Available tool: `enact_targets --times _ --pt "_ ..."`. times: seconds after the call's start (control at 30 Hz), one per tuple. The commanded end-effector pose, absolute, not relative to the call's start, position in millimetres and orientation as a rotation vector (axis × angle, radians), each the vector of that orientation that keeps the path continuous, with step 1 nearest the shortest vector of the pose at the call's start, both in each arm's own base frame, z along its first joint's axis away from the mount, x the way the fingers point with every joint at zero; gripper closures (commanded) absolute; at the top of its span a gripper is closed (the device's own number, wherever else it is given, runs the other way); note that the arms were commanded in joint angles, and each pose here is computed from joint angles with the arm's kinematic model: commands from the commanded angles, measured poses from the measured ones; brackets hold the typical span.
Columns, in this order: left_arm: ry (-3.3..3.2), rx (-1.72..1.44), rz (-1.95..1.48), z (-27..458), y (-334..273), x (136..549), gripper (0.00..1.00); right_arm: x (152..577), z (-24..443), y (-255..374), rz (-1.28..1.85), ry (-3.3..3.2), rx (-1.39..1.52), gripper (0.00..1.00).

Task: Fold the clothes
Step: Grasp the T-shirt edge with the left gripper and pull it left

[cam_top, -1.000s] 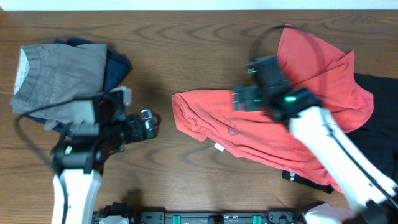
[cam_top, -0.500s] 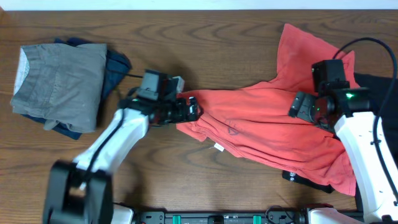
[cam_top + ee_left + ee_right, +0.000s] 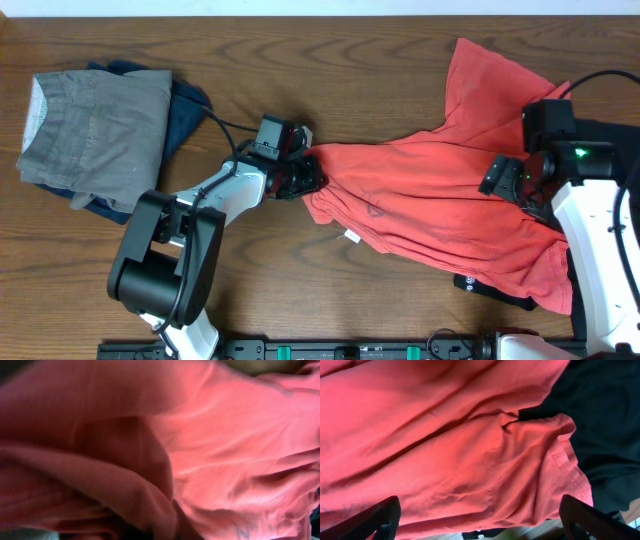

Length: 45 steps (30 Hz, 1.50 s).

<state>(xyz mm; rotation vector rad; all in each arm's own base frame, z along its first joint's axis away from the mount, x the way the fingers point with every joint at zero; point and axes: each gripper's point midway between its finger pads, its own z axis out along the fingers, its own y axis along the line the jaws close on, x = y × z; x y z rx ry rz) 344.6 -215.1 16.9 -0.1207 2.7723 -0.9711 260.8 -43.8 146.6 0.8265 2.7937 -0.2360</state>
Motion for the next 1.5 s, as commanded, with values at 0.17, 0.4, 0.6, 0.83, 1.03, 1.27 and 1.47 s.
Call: enact_targets --times 0.17,0.4,0.6,0.83,1.03,1.27,1.47 --pt "2.378 -0.273 -0.999 137.7 -136.3 434.6 0.94 256.7 149.0 -67.4 -0.273 2.771 0.891 0.01" --pt "2.023 -0.348 -0.937 284.8 -40.5 474.5 0.79 257.9 145.5 -75.1 -0.278 2.765 0.908 0.01" --pt "2.242 -0.448 -0.942 247.3 -41.2 439.0 0.02 266.4 140.8 -72.4 -0.248 2.783 0.843 0.01" --pt "2.807 -0.471 -0.878 156.8 -87.9 346.8 0.02 269.8 132.3 -69.8 -0.233 2.822 0.811 0.01" --pt "3.11 -0.363 -0.568 101.3 -109.8 299.2 0.02 272.0 126.0 -67.6 -0.216 2.843 0.813 0.01" --pt "3.217 -0.418 -0.26 55.3 -110.0 291.4 0.02 271.1 125.4 -67.4 -0.218 2.849 0.812 0.01" --pt "3.268 -0.514 -0.225 24.5 -114.9 292.6 0.02 269.4 125.2 -67.6 -0.219 2.854 0.816 0.01"
